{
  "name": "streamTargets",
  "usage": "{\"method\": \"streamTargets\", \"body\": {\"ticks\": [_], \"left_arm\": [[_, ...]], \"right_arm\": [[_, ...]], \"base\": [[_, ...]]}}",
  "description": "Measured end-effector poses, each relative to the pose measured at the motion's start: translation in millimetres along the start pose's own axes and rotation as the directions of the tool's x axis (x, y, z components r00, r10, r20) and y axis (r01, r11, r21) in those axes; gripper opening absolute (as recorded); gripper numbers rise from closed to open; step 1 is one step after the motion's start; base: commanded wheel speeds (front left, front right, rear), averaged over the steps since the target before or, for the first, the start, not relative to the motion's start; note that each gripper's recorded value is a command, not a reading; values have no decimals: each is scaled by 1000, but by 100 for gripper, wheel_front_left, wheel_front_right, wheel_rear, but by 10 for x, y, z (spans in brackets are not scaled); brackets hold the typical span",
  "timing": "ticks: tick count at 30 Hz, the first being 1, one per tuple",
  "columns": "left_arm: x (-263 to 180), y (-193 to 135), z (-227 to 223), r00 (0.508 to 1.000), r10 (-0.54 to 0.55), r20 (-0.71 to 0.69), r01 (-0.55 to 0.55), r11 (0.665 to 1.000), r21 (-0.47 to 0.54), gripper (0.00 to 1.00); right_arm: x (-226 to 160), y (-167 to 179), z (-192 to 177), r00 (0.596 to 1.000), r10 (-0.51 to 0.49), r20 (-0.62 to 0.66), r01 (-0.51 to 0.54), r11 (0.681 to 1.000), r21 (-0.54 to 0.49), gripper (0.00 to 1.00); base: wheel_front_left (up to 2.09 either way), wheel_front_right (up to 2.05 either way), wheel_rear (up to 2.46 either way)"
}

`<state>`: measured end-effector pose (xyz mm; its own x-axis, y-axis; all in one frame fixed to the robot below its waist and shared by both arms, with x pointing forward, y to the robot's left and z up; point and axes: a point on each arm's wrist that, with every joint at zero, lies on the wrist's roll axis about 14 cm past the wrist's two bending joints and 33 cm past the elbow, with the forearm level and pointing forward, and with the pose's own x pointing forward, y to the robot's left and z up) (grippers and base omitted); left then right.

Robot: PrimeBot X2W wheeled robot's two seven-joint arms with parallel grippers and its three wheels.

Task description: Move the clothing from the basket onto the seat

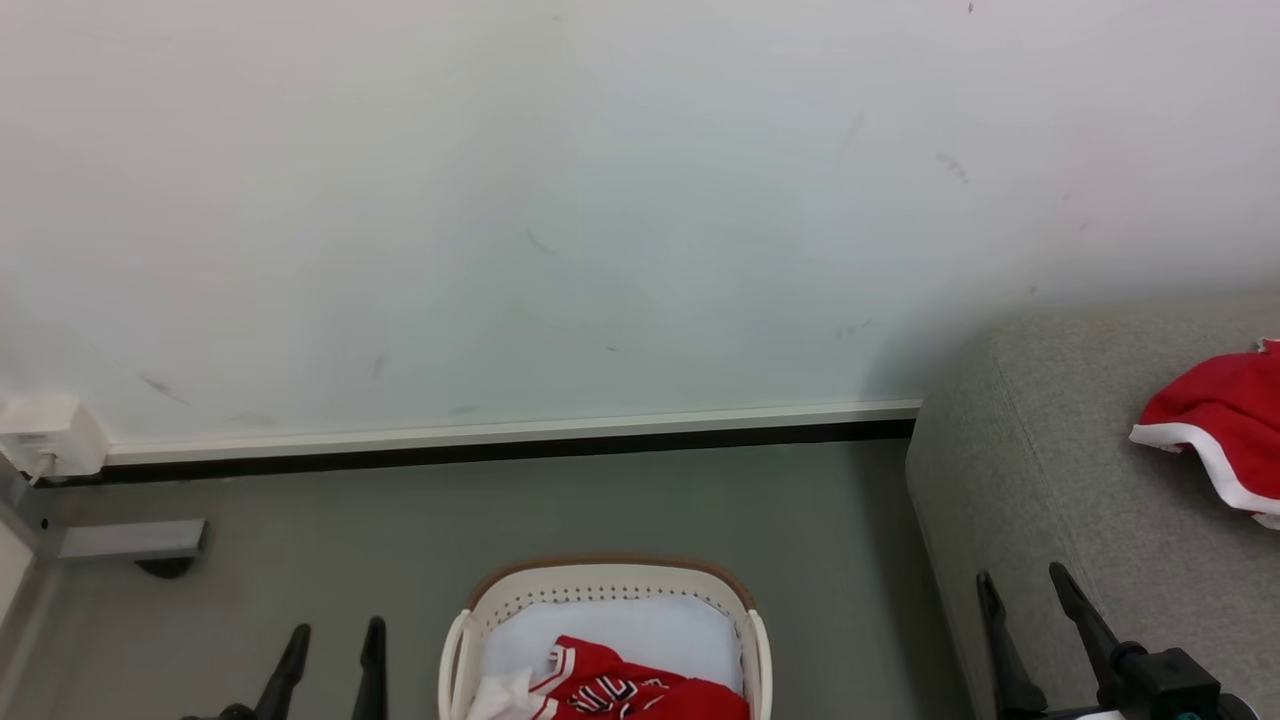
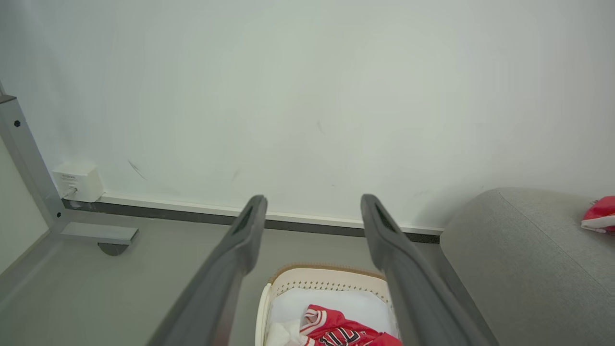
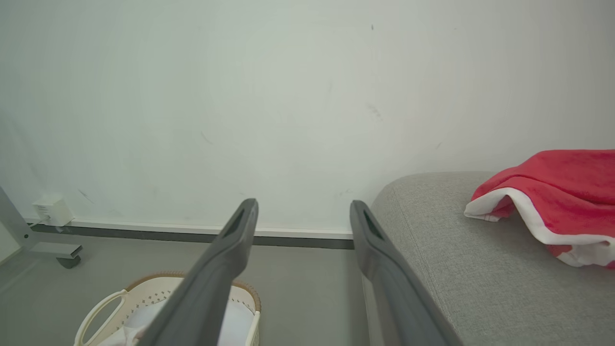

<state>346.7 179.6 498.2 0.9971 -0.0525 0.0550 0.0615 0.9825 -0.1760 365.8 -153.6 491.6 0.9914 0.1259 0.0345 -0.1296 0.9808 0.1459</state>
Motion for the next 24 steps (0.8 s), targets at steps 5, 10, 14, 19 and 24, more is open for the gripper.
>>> {"method": "streamTargets", "body": {"ticks": [5, 10, 14, 19, 24], "left_arm": [[38, -14, -44, 1000, -7, -11, 7, 1000, 1, 100], [133, -155, -119, 998, -59, -32, 59, 998, 7, 100], [290, -355, -201, 988, -141, -58, 142, 990, 19, 100], [662, -593, -440, 954, -251, -162, 263, 963, 58, 100], [890, -780, -1089, 857, -327, -398, 385, 920, 72, 100]], "right_arm": [[-16, -56, -21, 1000, -17, -7, 17, 1000, 1, 100], [10, -166, 34, 999, -48, 9, 48, 999, -2, 100], [38, -252, 66, 997, -70, 18, 71, 997, -11, 100], [248, -347, 167, 995, -84, 50, 86, 996, -22, 100], [464, -451, 91, 994, -100, 39, 101, 995, -23, 100]], "base": [[0, 0, 0], [0, 0, 0], [0, 0, 0], [0, 0, 0], [0, 0, 0]]}}
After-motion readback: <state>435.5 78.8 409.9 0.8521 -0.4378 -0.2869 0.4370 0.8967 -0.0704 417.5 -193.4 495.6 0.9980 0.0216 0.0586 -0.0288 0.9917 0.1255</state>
